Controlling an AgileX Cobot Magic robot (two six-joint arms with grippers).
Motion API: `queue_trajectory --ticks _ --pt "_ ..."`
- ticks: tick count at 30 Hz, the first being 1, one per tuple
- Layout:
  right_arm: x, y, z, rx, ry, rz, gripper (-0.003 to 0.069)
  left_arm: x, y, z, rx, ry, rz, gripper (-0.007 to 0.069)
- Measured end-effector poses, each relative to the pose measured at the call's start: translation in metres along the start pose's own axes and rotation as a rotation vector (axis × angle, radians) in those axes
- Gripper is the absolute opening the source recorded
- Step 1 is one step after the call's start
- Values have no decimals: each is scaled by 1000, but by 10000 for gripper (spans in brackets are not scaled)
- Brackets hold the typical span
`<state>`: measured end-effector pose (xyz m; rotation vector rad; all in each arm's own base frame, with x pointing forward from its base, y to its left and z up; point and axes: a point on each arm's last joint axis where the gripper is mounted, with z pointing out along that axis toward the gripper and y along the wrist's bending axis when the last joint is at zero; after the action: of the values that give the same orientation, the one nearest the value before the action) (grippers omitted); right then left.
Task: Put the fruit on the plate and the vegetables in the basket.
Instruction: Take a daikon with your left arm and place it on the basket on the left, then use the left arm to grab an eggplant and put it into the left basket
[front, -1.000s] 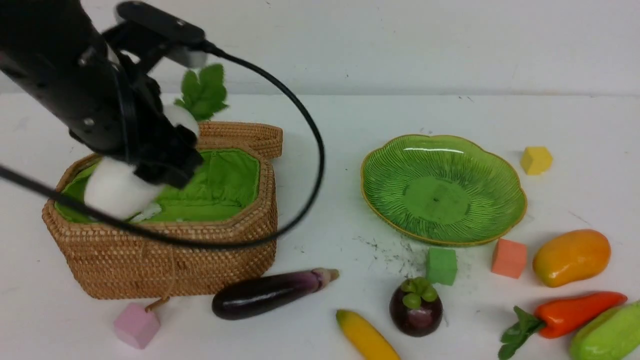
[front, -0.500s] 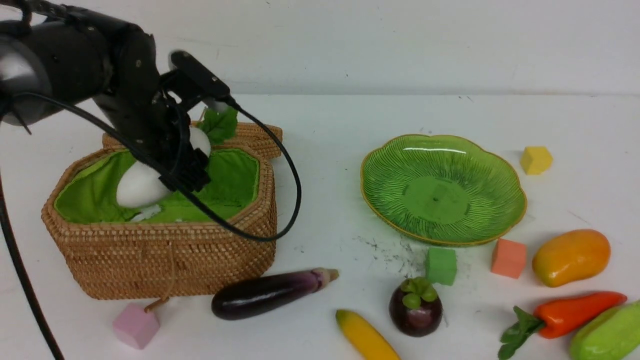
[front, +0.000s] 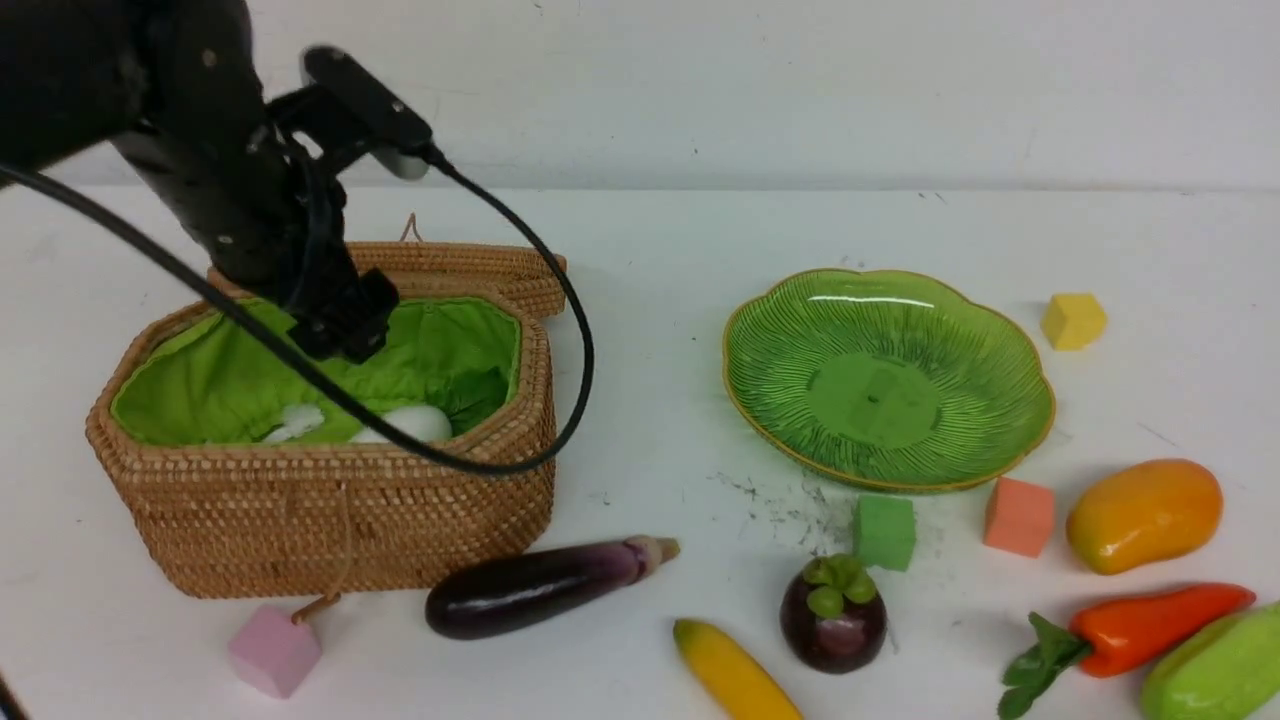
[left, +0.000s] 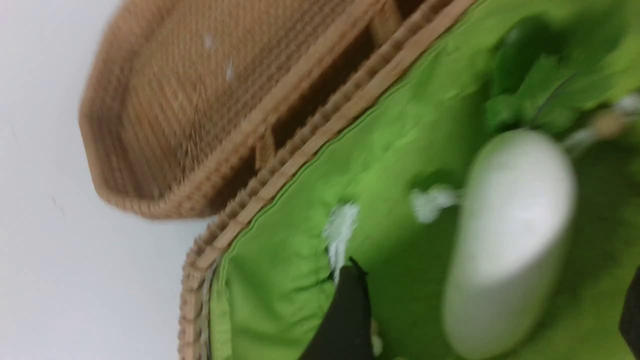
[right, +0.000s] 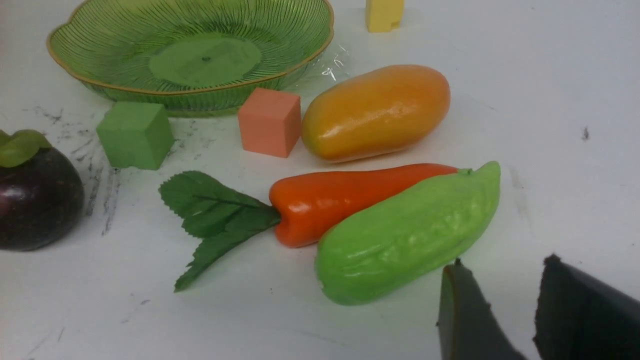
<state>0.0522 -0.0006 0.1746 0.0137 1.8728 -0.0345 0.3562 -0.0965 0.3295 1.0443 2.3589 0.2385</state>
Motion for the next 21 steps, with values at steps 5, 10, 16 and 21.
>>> queue_trajectory --ticks 5,10,16,21 --pt "0 0 0 0 0 0 243 -33 -66 -34 189 -180 175 586" --pt "0 0 0 0 0 0 243 -58 -143 -9 374 -160 284 476" --pt "0 0 0 0 0 0 243 -54 -170 64 267 62 311 461" --pt "0 0 0 0 0 0 243 -47 -174 100 204 163 314 468"
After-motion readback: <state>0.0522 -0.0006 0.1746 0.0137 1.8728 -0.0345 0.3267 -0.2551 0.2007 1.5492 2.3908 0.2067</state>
